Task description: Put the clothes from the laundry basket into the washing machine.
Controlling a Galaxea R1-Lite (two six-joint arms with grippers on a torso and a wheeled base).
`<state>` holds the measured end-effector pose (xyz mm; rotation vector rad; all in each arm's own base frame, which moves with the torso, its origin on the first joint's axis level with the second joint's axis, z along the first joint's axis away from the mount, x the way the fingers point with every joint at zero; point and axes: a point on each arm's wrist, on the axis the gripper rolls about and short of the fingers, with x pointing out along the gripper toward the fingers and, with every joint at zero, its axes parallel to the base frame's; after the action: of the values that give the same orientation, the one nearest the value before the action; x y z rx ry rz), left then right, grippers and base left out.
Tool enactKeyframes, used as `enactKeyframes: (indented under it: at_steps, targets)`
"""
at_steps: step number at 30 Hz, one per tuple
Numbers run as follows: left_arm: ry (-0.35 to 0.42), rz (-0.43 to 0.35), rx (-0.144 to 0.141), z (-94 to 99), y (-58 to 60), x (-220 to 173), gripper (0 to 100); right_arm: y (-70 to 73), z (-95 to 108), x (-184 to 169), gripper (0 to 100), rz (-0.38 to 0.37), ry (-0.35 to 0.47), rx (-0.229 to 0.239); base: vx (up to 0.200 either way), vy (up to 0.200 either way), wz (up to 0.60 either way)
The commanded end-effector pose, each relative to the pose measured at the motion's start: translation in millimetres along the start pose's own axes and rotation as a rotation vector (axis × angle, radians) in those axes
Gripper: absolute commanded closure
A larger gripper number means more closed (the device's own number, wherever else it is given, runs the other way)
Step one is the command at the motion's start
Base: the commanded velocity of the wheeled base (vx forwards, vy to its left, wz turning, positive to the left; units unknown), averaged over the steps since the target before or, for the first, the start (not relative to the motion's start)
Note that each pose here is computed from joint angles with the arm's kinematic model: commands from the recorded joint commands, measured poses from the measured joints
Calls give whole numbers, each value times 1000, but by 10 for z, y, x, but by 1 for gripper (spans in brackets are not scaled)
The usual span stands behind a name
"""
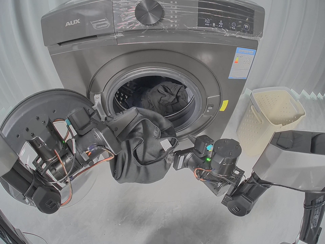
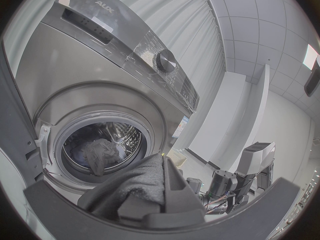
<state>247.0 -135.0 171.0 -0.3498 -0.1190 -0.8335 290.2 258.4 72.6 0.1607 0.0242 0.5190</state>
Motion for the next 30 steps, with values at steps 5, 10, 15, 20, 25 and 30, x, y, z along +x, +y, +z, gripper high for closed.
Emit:
enactKeyframes:
  at_steps: [5, 10, 15, 20, 25, 30]
  targets:
    - [3, 0, -2, -9, 0, -1, 100, 131, -77, 10, 100, 66, -10, 1, 0, 0, 0]
    - [0, 1, -2, -1, 2, -1, 100, 135, -67, 17, 100, 66, -16, 4, 0, 0, 0]
    - [1, 3, -13, -5, 10, 3, 100, 122, -25, -25, 100, 58, -17, 6, 0, 0, 0]
    - [7, 15, -32, -21, 38, -4, 100, 96, 116, -228, 100, 54, -7, 2, 0, 0, 0]
    - [20, 45, -36, -65, 150, 0, 100, 47, 216, -476, 100, 49, 20, -4, 0, 0, 0]
    - [33, 65, -42, -103, 224, -1, 0, 24, 402, -593, 100, 50, -12, 1, 0, 0, 0]
